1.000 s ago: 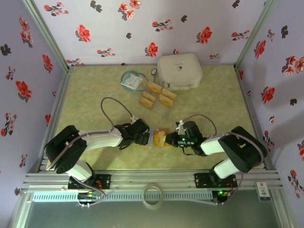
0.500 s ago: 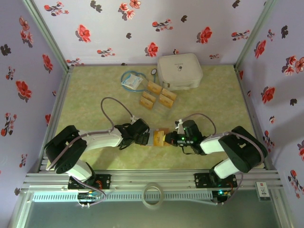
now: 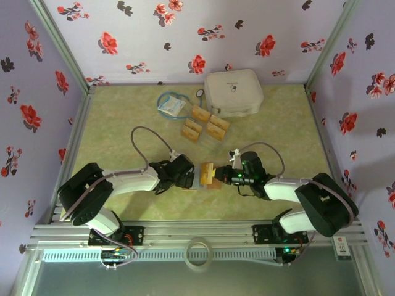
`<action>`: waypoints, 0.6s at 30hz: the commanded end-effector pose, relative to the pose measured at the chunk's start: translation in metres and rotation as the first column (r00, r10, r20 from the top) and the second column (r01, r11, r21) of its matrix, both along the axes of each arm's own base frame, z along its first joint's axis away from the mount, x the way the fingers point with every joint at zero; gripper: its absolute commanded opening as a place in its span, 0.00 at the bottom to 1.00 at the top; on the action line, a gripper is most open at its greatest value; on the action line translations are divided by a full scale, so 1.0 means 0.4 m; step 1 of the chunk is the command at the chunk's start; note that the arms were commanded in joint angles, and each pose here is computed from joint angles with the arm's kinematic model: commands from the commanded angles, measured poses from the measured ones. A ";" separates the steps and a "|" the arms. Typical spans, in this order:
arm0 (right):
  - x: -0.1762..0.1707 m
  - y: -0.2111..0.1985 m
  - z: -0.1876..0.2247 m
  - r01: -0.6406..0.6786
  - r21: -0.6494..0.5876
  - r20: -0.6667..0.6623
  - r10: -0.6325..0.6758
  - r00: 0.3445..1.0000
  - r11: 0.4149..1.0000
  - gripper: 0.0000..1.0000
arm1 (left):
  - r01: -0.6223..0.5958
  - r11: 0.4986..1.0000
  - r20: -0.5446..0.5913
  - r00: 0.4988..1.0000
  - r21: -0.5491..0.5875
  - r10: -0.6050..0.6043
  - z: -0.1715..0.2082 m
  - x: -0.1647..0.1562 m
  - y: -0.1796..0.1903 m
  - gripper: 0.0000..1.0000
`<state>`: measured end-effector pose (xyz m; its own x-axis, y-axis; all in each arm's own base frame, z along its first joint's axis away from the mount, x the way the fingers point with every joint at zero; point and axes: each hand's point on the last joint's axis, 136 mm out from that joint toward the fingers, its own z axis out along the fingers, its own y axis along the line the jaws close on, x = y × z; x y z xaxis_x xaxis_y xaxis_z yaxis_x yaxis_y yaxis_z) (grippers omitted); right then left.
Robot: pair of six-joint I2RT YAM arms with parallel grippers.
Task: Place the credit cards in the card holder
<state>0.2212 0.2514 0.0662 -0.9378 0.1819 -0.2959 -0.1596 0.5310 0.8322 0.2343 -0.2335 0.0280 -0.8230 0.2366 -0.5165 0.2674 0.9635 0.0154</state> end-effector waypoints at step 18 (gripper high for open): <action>0.024 0.020 -0.010 -0.009 0.020 -0.004 0.009 1.000 1.000 0.00 | 0.001 0.998 -0.033 0.999 0.063 0.001 -0.034 -0.033 0.037 1.00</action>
